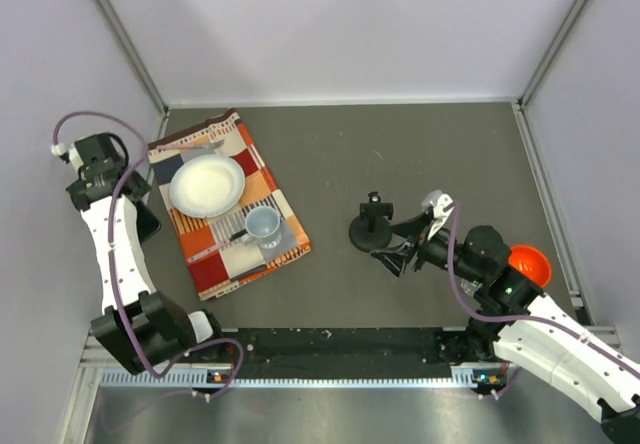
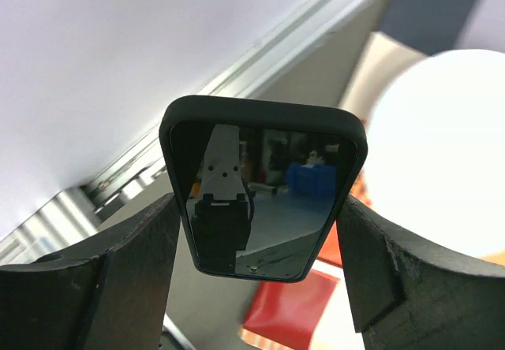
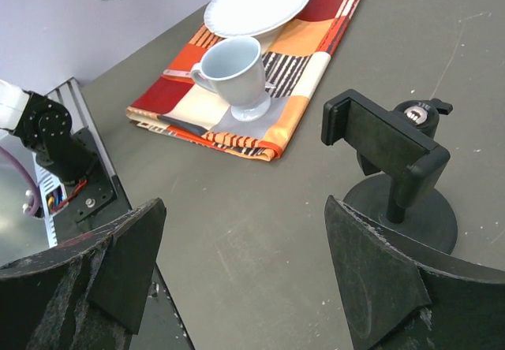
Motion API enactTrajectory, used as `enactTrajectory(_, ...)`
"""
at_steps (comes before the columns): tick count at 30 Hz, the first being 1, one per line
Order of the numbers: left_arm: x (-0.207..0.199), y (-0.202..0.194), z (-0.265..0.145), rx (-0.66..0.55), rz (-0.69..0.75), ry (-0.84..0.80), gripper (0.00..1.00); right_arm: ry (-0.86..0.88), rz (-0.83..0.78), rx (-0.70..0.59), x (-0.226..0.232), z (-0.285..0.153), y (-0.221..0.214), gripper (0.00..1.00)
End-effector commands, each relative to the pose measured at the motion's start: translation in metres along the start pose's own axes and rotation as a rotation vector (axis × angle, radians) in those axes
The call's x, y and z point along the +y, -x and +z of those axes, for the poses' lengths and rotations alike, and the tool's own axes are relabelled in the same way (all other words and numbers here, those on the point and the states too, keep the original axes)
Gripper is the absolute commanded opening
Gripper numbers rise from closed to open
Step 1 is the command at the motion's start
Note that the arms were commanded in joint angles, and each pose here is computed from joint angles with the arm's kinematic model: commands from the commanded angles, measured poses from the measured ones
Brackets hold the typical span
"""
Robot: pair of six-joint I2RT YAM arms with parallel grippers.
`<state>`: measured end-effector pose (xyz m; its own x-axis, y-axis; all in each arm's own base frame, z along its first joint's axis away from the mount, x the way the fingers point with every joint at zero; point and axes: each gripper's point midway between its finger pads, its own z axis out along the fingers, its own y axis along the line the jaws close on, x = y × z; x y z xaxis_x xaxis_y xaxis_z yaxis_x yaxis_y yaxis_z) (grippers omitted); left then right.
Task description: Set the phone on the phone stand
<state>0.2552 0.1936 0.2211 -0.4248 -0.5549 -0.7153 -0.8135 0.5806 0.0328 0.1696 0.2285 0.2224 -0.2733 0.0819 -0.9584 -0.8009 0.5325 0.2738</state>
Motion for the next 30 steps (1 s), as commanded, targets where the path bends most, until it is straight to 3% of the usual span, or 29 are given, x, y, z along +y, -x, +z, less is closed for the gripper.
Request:
enactTrajectory(1,-0.061,0.04,-0.061,-0.172,0.012,-0.249,0.0,0.014,-0.014,-0.052,0.006,0.001,0.024,0.82)
enactTrajectory(8,-0.139,0.05,-0.153,-0.291,0.034,-0.687,0.0,-0.024,-0.028,-0.046,0.001,0.002,0.033,0.82)
enactTrajectory(13,-0.182,0.028,-0.218,-0.268,0.08,-1.001,0.0,-0.034,-0.058,-0.013,0.0,0.006,0.042,0.82)
enactTrajectory(16,-0.199,0.009,-0.258,-0.26,0.115,-1.168,0.0,-0.023,-0.085,-0.042,0.006,0.01,0.073,0.82)
enactTrajectory(22,-0.212,-0.025,-0.313,-0.203,0.097,-1.374,0.0,0.002,-0.06,-0.053,0.022,0.033,0.122,0.82)
enactTrajectory(30,-0.22,-0.067,-0.336,-0.117,0.111,-1.479,0.0,0.017,0.023,-0.011,0.077,0.095,0.132,0.81)
